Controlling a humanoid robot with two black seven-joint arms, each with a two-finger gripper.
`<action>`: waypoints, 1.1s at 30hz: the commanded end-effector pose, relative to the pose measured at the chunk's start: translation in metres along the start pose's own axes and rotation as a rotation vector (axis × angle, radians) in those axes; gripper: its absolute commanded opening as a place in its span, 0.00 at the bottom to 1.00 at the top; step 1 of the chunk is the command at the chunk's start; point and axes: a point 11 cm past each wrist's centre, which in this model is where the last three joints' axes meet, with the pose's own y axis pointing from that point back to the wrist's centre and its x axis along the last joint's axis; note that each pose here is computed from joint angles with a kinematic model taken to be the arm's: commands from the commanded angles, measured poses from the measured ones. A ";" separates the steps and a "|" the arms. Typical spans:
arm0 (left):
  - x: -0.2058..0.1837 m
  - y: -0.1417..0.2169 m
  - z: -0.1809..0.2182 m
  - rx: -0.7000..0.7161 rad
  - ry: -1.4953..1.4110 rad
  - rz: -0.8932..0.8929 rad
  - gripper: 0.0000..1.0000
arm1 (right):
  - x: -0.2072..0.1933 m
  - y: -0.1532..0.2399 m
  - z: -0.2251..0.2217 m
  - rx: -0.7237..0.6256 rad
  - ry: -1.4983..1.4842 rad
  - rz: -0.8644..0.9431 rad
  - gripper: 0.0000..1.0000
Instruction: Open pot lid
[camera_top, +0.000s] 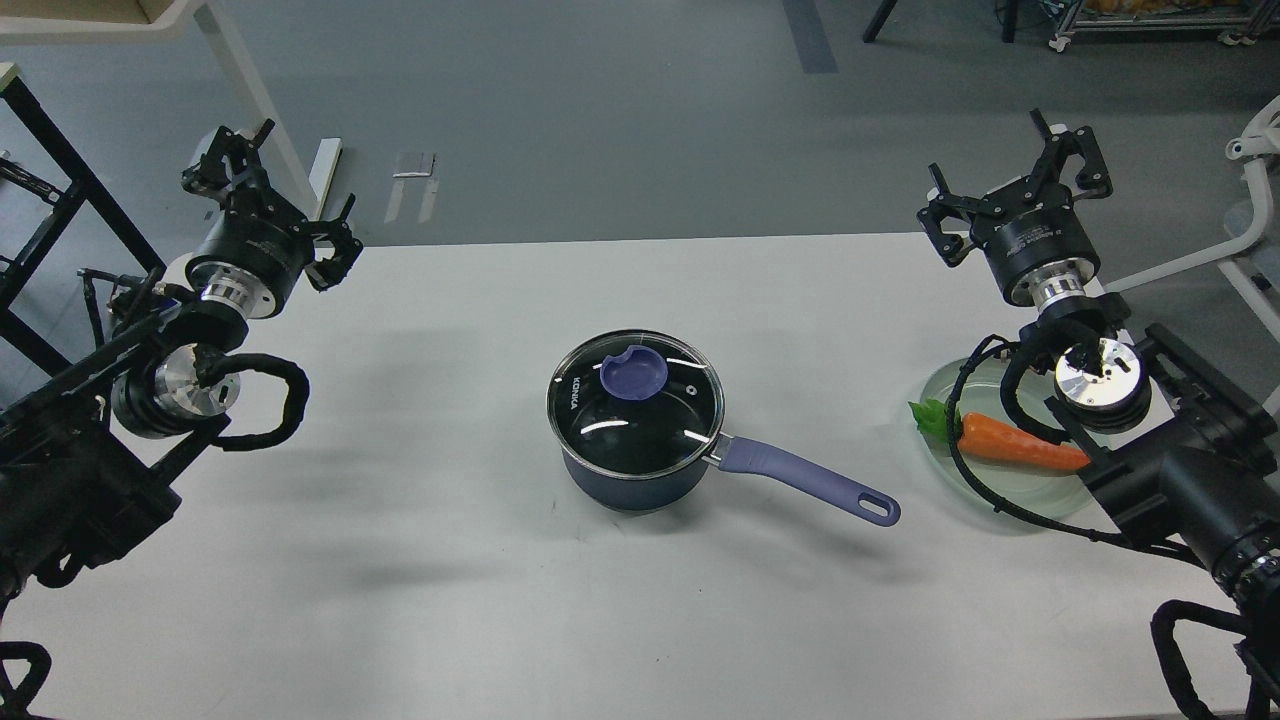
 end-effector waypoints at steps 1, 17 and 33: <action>0.001 0.000 0.002 -0.003 -0.005 0.007 1.00 | -0.001 -0.001 0.001 -0.010 0.008 0.000 1.00; 0.001 0.007 0.019 -0.004 -0.037 -0.019 0.99 | -0.030 0.010 -0.093 -0.156 0.476 -0.117 1.00; -0.026 0.002 0.005 0.054 -0.345 -0.165 0.99 | -0.149 0.022 -0.040 -0.543 1.398 -0.629 1.00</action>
